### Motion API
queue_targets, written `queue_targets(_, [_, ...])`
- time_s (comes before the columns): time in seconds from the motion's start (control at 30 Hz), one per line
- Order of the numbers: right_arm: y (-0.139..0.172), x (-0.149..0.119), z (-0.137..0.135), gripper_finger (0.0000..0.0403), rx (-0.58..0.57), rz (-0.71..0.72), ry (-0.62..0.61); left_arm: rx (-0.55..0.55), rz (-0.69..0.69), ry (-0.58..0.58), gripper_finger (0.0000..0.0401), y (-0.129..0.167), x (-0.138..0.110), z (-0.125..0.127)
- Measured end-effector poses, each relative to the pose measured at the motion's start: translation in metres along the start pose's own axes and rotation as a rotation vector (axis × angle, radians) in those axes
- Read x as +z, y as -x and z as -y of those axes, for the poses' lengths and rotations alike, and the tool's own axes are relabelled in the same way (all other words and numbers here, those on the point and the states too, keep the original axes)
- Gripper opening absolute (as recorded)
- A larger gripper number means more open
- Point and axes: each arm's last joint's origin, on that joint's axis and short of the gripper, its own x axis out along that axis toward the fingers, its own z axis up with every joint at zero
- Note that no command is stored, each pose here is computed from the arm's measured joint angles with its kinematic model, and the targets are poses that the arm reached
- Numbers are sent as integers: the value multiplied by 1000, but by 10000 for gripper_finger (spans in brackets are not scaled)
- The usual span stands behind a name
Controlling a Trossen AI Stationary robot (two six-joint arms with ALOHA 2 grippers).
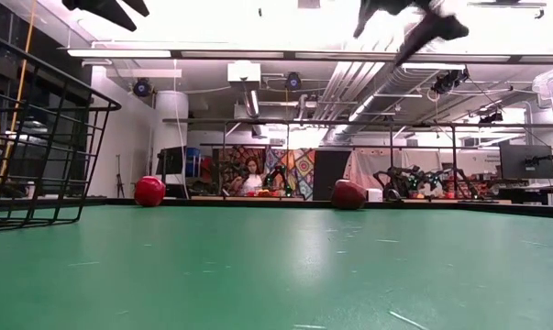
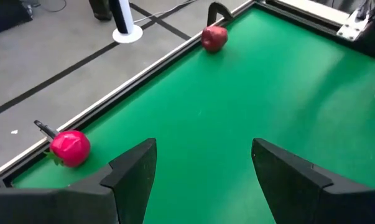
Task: Sort produce into baskets
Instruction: Put the red apple into the black wire basket
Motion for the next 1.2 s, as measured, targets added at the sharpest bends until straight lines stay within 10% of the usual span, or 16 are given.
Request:
queue_targets(0.37, [-45,158,75,303,-284,241,22,39,5,118,251,-5,4,-5])
queue_targets(0.73, [-71,210,100,303,-322,335,212,141,89,462,251,-10,9,-13])
queue_targets(1.2, [-124,228,112,342,-194,221,250,197,83,455,251,-19,16,-23])
